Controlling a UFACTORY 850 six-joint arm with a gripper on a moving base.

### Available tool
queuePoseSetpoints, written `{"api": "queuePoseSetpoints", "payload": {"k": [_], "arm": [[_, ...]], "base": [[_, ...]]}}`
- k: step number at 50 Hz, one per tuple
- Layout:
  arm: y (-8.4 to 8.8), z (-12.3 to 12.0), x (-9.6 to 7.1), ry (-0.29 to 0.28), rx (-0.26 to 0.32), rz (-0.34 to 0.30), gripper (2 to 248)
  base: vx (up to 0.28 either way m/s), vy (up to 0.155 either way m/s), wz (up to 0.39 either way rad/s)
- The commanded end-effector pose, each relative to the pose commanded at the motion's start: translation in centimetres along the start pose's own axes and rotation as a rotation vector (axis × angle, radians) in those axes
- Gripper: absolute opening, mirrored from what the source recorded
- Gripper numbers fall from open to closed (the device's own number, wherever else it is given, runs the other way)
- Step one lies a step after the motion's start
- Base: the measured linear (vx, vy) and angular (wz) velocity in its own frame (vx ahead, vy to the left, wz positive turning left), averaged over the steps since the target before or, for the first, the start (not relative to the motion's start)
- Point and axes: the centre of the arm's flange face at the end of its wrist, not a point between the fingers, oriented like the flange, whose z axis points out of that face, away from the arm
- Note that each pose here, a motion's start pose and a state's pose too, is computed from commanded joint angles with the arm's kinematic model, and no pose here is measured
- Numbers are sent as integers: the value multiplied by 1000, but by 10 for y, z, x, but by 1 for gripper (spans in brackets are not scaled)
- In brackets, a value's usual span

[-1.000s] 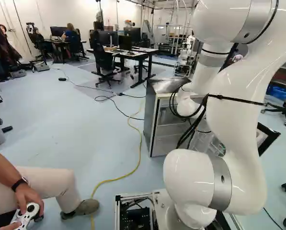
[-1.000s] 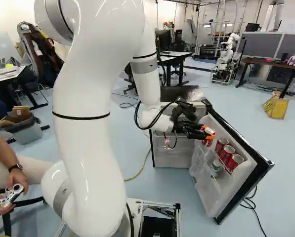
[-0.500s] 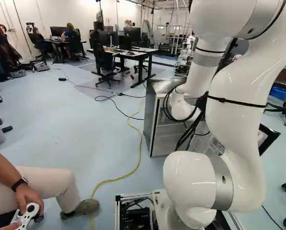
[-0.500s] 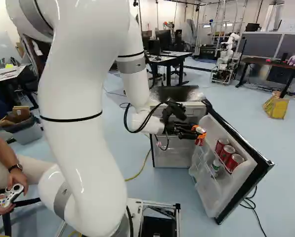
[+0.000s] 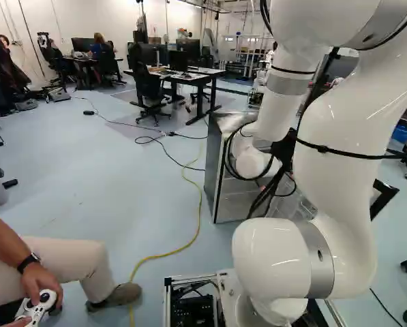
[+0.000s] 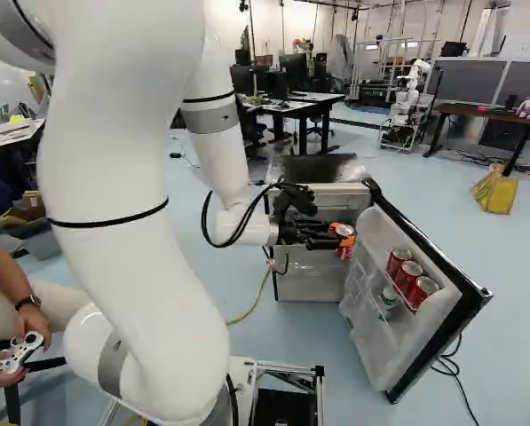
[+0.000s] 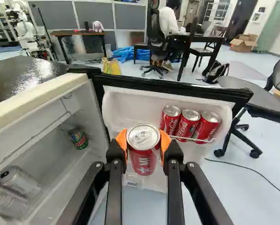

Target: Grab a drink from the fridge

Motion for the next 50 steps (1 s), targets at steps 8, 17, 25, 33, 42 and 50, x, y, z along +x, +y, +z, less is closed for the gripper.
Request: {"api": "queuePoseSetpoints", "payload": {"k": [8, 17, 25, 33, 42, 50], "arm": [[-2, -13, -3, 9, 38, -18, 90], [-7, -27, -7, 12, 83, -37, 90], [-13, -37, -10, 15, 124, -52, 90], [-22, -44, -13, 17, 161, -64, 90], [-34, -50, -12, 23, 194, -68, 90], [-41, -55, -6, 33, 217, -53, 90]], "base": [[0, 0, 0], [0, 0, 0], [0, 0, 0], [0, 0, 0], [0, 0, 0], [0, 0, 0]]}}
